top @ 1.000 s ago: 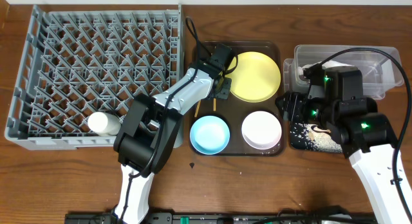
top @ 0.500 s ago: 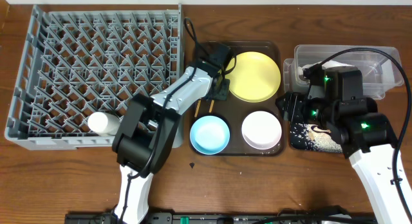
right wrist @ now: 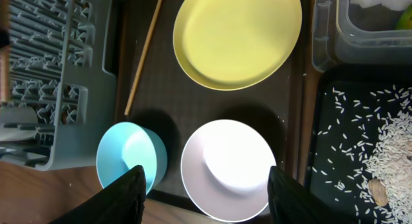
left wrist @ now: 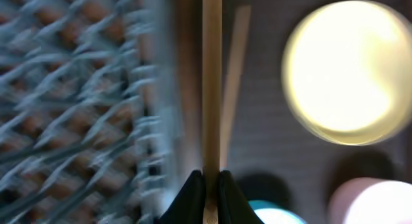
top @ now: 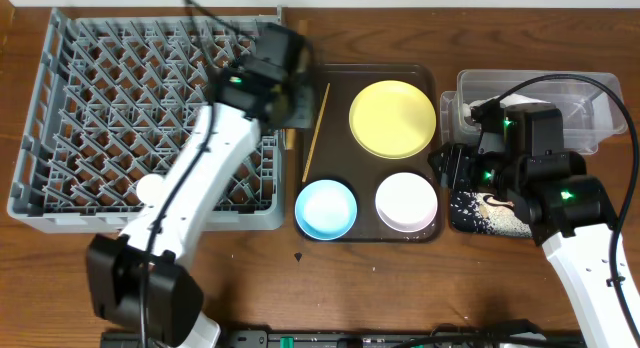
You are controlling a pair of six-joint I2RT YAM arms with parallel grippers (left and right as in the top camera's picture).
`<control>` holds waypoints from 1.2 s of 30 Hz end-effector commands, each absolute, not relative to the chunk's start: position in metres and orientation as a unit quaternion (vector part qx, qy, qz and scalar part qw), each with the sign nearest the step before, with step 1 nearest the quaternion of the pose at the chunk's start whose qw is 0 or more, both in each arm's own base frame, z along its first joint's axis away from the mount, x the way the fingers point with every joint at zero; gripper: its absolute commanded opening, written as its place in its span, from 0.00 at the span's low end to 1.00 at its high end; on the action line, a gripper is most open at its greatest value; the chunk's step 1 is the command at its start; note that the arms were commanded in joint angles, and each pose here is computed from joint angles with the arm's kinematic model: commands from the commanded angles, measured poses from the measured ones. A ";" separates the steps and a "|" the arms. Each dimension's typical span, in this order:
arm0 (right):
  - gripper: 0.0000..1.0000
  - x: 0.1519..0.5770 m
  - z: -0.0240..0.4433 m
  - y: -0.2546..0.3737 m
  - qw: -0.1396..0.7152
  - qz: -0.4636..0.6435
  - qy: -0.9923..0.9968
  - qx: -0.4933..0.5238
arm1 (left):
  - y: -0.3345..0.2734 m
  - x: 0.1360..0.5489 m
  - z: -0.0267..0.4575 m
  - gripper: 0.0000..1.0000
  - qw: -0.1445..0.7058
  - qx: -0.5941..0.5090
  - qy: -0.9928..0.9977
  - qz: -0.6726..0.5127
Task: Sort waste into correct bins and load items into the dishwasher
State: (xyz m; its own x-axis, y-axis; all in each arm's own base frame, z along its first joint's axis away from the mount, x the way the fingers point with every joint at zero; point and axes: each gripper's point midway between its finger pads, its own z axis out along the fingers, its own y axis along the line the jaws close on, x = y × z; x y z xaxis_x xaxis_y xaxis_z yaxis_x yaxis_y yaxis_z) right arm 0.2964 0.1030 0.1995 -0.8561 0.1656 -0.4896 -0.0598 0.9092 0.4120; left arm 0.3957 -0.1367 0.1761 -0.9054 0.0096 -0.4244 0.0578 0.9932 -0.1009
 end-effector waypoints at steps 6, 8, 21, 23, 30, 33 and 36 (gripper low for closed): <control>0.59 0.297 0.202 0.102 0.268 0.216 0.938 0.036 | -0.087 0.398 0.124 0.08 0.156 -0.015 0.988 0.004; 0.59 0.297 0.202 0.103 0.268 0.216 0.938 0.036 | -0.089 0.396 0.117 0.10 0.145 -0.011 0.989 0.007; 0.59 0.297 0.203 0.104 0.265 0.222 0.937 0.043 | -0.122 0.400 0.166 0.16 0.185 0.011 0.980 -0.071; 0.59 0.297 0.203 0.104 0.265 0.222 0.937 0.043 | -0.149 0.399 0.186 0.22 0.211 0.044 0.970 -0.115; 0.60 0.297 0.203 0.104 0.265 0.222 0.937 0.043 | -0.192 0.411 0.167 0.27 0.255 0.153 0.953 -0.059; 0.59 0.296 0.203 0.104 0.264 0.222 0.938 0.043 | -0.204 0.418 0.138 0.28 0.245 0.170 0.954 -0.043; 0.60 0.297 0.203 0.104 0.265 0.222 0.937 0.043 | -0.209 0.427 0.108 0.29 0.228 0.172 0.958 -0.034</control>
